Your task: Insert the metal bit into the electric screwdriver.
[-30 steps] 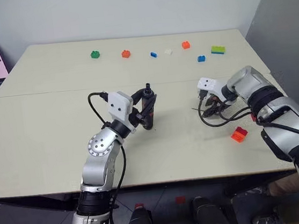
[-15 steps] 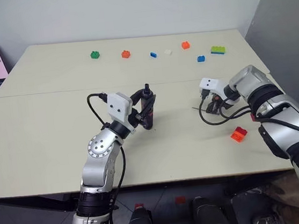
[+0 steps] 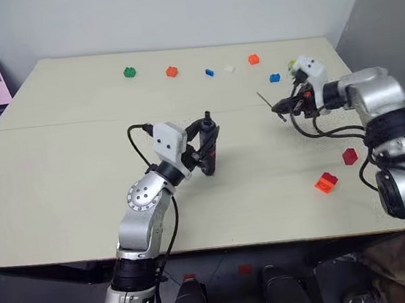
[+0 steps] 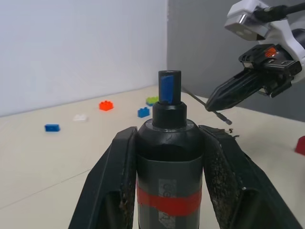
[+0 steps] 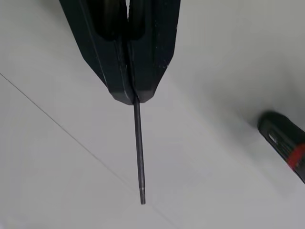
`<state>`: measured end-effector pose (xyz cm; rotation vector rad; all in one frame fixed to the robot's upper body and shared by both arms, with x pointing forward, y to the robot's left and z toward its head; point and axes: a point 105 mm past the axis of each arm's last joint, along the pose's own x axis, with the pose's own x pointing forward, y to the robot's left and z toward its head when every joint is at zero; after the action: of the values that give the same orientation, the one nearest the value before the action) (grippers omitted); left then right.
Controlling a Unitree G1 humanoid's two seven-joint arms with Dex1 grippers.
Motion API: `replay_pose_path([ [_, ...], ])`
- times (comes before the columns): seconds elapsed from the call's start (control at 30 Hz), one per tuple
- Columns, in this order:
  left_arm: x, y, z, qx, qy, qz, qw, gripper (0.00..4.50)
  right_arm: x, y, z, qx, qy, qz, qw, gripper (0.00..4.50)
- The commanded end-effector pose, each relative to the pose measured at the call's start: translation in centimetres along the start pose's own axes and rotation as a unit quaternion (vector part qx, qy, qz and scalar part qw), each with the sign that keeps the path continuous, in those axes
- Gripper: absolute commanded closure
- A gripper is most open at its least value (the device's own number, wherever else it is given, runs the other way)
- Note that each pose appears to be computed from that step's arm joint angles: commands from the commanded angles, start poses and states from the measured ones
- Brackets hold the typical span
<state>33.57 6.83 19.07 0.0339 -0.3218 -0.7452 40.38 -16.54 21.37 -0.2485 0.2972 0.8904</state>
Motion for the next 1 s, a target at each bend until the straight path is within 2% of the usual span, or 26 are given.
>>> replay_pose_path([
  [0.03, 0.8, -1.6, 3.5, 0.013, -0.057, -0.035, 0.998, 2.88, -2.8, 1.7, 3.8, -0.017, -0.117, -0.016, 0.993, 4.5],
  [0.17, 1.1, -2.2, 3.0, 0.01, -0.052, -0.048, 0.997, 2.88, -4.3, 4.1, 5.7, 0.015, -0.256, -0.007, 0.967, 4.5],
  [0.4, 1.2, -2.5, 0.7, 0.023, -0.035, -0.047, 0.998, 2.88, -4.0, 6.8, 7.4, 0.057, -0.349, -0.002, 0.935, 4.5],
  [0.7, 1.2, -1.6, -0.5, 0.018, -0.03, -0.007, 0.999, 2.88, -2.6, 9.4, 8.6, 0.057, -0.389, 0.008, 0.919, 4.5],
  [1.0, 0.8, -1.5, -0.8, 0.011, -0.026, -0.008, 1.0, 2.88, -0.9, 11.4, 8.0, 0.007, -0.4, 0.001, 0.917, 4.5],
])
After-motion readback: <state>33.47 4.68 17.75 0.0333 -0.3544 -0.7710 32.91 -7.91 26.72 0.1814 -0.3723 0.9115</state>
